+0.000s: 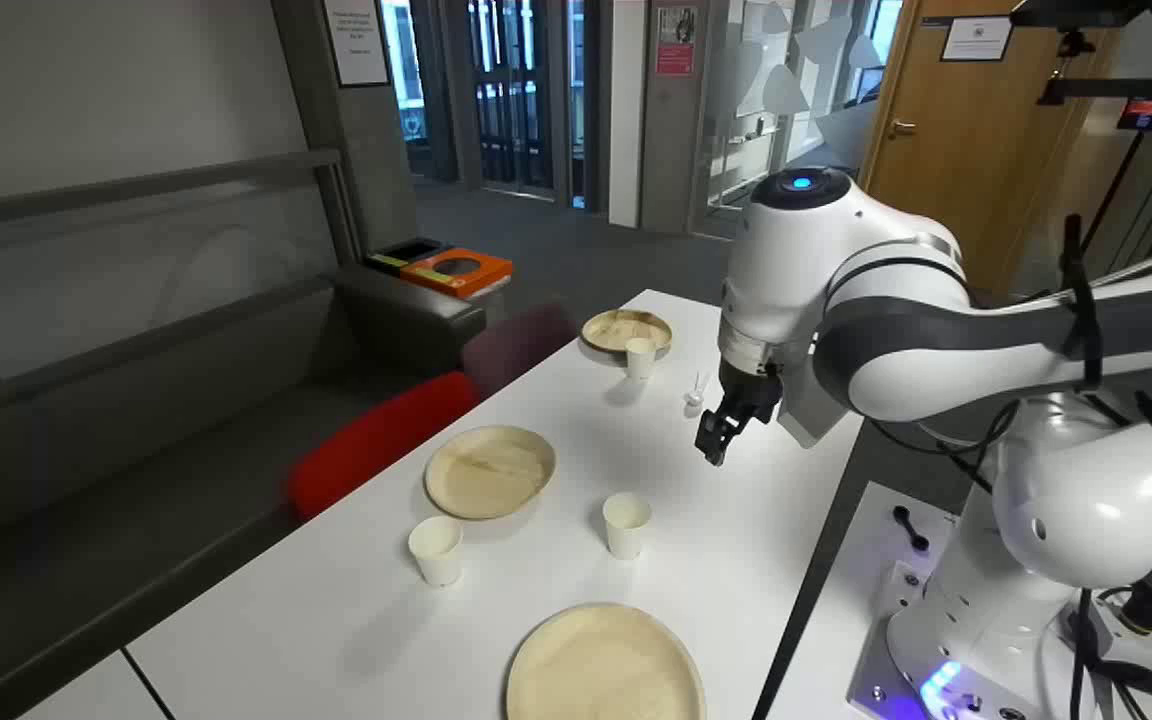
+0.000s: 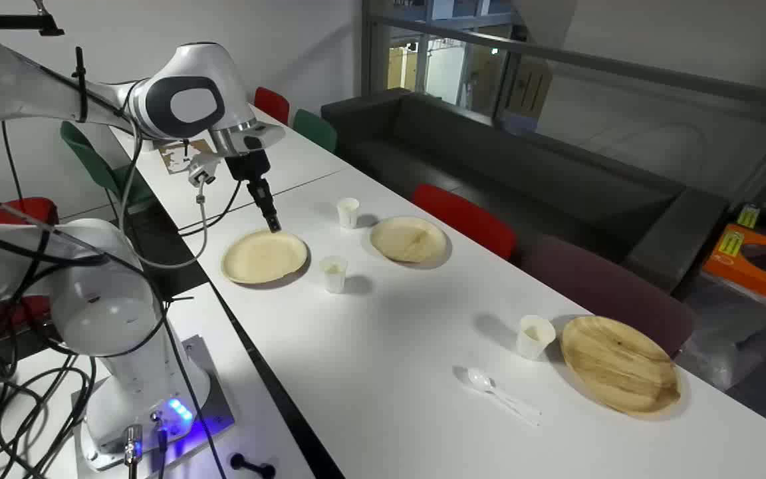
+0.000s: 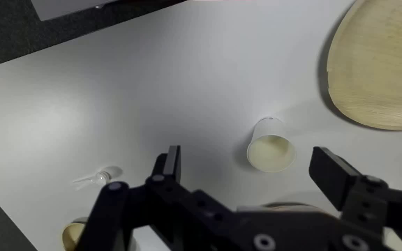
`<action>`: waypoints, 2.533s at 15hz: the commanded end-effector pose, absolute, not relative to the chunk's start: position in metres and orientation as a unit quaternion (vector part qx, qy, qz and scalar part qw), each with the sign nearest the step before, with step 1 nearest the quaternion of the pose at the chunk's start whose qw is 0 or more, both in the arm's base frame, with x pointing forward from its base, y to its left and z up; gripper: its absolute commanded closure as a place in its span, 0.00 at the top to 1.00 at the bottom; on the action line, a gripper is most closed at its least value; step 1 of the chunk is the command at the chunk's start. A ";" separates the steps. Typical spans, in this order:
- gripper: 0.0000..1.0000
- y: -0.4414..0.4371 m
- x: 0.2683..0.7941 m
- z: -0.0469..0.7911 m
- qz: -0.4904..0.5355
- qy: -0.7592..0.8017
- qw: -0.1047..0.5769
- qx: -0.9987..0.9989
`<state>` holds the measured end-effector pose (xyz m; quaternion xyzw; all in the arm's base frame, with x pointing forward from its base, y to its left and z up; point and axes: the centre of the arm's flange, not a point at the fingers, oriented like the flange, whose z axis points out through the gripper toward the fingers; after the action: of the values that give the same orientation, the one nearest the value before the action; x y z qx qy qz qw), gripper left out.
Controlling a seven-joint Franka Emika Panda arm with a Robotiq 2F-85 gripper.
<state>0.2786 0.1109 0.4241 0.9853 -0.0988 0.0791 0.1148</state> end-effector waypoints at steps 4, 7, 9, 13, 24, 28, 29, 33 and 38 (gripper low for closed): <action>1.00 0.111 0.279 0.423 0.077 -0.099 0.115 0.985; 1.00 0.111 0.279 0.423 0.077 -0.099 0.115 0.985; 1.00 0.098 0.297 0.424 0.084 -0.145 0.094 0.981; 1.00 0.053 0.333 0.431 0.109 -0.229 0.064 0.965; 1.00 -0.099 0.386 0.430 0.152 -0.390 -0.005 0.908; 1.00 -0.119 0.401 0.425 0.139 -0.408 -0.009 0.902; 1.00 -0.119 0.402 0.425 0.139 -0.407 -0.009 0.903; 1.00 -0.117 0.410 0.425 0.148 -0.413 -0.013 0.899; 1.00 -0.143 0.470 0.414 0.139 -0.524 -0.034 0.840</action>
<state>0.4160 -0.1214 0.4214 0.8760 -0.4613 0.1393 -0.0213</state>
